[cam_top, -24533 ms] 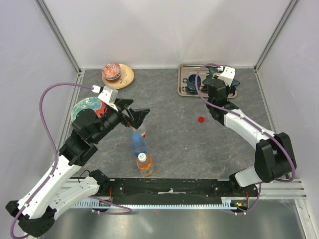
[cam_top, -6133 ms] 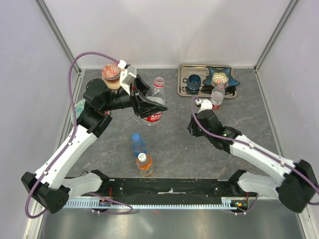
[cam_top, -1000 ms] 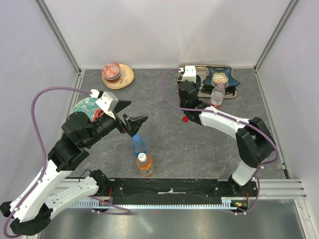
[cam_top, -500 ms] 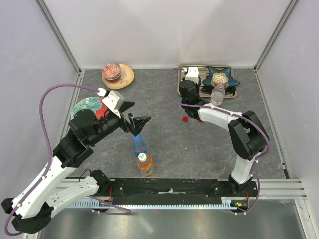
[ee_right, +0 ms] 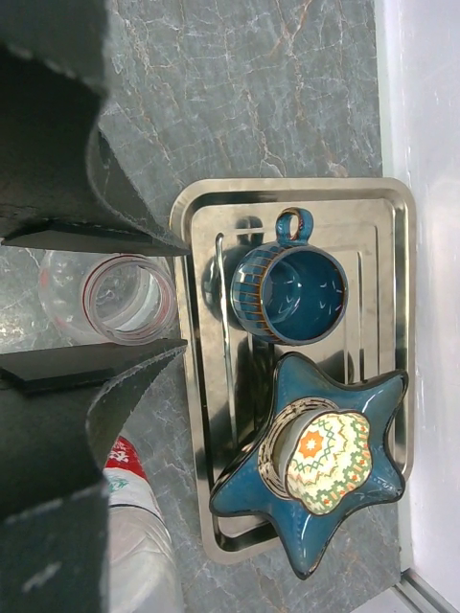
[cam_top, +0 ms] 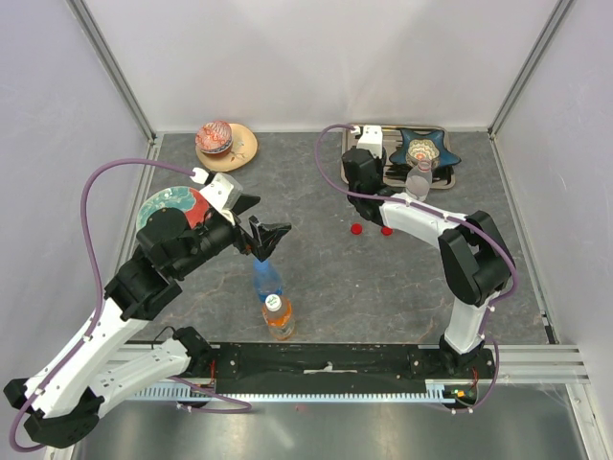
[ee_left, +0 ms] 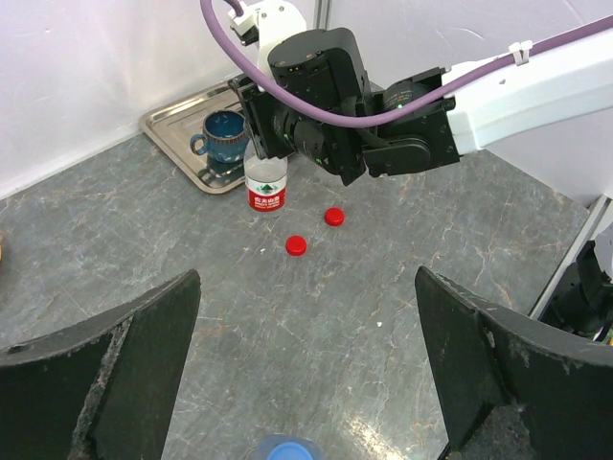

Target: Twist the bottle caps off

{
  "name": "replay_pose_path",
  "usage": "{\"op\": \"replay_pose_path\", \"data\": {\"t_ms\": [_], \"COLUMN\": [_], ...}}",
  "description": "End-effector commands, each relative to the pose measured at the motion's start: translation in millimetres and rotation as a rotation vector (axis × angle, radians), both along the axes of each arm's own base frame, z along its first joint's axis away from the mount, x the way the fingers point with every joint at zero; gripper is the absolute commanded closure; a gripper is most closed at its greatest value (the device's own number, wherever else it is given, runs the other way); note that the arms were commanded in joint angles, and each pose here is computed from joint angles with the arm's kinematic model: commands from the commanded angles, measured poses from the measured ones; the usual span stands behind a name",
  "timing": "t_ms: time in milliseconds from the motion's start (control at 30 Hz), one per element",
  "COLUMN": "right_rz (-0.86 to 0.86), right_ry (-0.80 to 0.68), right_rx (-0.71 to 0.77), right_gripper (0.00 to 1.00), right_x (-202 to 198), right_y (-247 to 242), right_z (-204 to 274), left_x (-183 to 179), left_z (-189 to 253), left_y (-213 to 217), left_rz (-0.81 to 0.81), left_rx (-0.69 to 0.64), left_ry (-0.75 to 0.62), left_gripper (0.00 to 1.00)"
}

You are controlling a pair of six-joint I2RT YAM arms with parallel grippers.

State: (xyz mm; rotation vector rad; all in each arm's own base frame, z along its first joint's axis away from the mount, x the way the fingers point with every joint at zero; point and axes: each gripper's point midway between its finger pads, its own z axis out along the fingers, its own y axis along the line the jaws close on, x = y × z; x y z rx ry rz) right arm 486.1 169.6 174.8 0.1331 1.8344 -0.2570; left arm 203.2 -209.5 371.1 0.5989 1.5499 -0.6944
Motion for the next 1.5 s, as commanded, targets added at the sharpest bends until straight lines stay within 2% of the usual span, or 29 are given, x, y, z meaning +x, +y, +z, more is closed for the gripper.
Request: {"op": "replay_pose_path", "data": {"t_ms": [0, 167, 200, 300, 833, 933, 1133, 1267, 1333, 1367, 1400, 1467], "right_rz": [-0.007, -0.007, -0.009, -0.017, 0.010, 0.021, 0.070, 0.233, 0.377, 0.473, 0.522, 0.675], "right_ry": [-0.002, -0.008, -0.009, -0.013, -0.025, -0.043, -0.136, -0.181, -0.153, -0.162, -0.130, -0.104], "right_rx": [0.022, 0.028, 0.029, 0.030, 0.072, 0.106, 0.191, 0.252, 0.269, 0.283, 0.282, 0.334], "right_gripper": [0.57, 0.48, 0.43, 0.37, 0.28, 0.23, 0.18, 0.19, 0.22, 0.23, 0.24, 0.25], "right_x": [0.5, 0.5, 0.2, 0.1, 0.5, -3.3, -31.5, -76.2, -98.3, -119.2, -130.5, -165.0], "right_y": [-0.3, -0.2, -0.6, -1.8, 4.8, 6.4, 16.2, 46.7, 71.7, 86.9, 95.5, 118.2], "right_z": [13.2, 19.6, 21.4, 24.7, 41.9, 55.3, 138.2, 191.6, 188.4, 197.8, 183.6, 184.1], "left_x": [-0.4, -0.2, 0.2, 0.7, 0.9, 0.9, 2.3, 18.7, 26.2, 35.2, 39.8, 52.6], "left_z": [9.7, 8.9, 9.5, 8.7, 7.1, 7.1, 12.9, 19.2, 16.7, 12.5, 9.3, -9.4], "left_y": [-0.9, -1.9, -1.9, -2.0, -2.4, -2.4, -0.4, 21.8, 32.3, 45.2, 52.0, 70.2], "left_rz": [0.000, -0.003, -0.002, 0.000, 0.000, 0.000, 0.017, 0.180, 0.259, 0.351, 0.404, 0.539], "left_rx": [-0.038, -0.037, -0.038, -0.035, -0.033, -0.033, -0.051, -0.096, -0.111, -0.108, -0.112, -0.057], "left_ry": [-0.010, -0.007, -0.008, -0.007, 0.002, 0.002, -0.001, -0.006, 0.007, 0.020, 0.042, 0.103], "left_gripper": [0.00, 0.00, 0.00, 0.01, 0.00, 0.00, 0.00, 0.00, 0.01, 0.00, 0.00, 0.01]}}
